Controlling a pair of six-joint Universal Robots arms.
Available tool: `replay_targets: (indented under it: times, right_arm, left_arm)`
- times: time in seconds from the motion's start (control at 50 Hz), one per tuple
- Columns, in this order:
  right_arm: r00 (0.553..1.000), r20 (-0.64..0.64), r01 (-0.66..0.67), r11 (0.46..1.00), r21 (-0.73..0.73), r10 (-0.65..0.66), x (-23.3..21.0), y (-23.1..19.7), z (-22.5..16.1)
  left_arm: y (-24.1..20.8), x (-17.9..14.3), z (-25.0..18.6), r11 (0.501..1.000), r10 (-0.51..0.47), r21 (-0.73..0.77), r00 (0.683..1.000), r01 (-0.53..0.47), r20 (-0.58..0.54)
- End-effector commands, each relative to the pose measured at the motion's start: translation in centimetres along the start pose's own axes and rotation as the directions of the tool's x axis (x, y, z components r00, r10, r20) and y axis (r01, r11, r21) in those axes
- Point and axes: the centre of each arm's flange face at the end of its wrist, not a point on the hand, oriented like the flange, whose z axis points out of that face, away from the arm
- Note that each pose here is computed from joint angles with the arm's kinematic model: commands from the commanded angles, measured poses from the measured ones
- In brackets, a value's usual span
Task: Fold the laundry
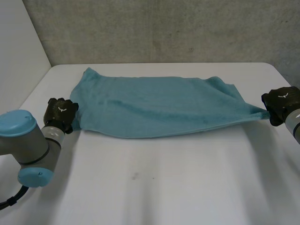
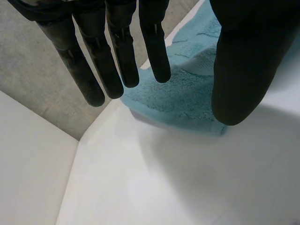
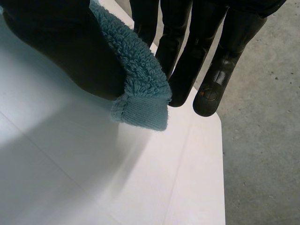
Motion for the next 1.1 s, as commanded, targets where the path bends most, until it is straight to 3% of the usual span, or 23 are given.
replay_targets:
  times: [0.02,0.16,0.38,0.74,1.1]
  right_arm:
    - [1.0,-0.012,0.001,1.0,0.021,-0.001,-0.1,0.0,0.2]
    - [1.0,-0.017,0.003,1.0,0.028,-0.002,0.0,0.0,0.4]
    - [1.0,-0.019,0.0,1.0,0.023,0.001,0.0,0.2,0.7]
    - [0.99,-0.056,-0.131,0.99,0.045,0.133,1.7,-0.1,1.2]
    - [0.984,-0.091,-0.147,0.988,0.052,0.152,2.8,0.0,1.6]
  left_arm:
    - [0.0,0.2,-0.3,1.0,-0.006,-0.006,1.0,0.006,-0.009]
    - [-1.0,0.3,-0.8,0.998,-0.061,0.013,0.998,0.062,-0.019]
    - [-2.4,1.8,-0.7,0.973,-0.204,0.08,0.968,0.217,-0.145]
    - [-2.4,4.3,1.2,0.971,-0.196,0.096,0.961,0.218,-0.196]
    - [-1.7,4.2,4.3,0.975,-0.179,0.115,0.978,0.191,-0.106]
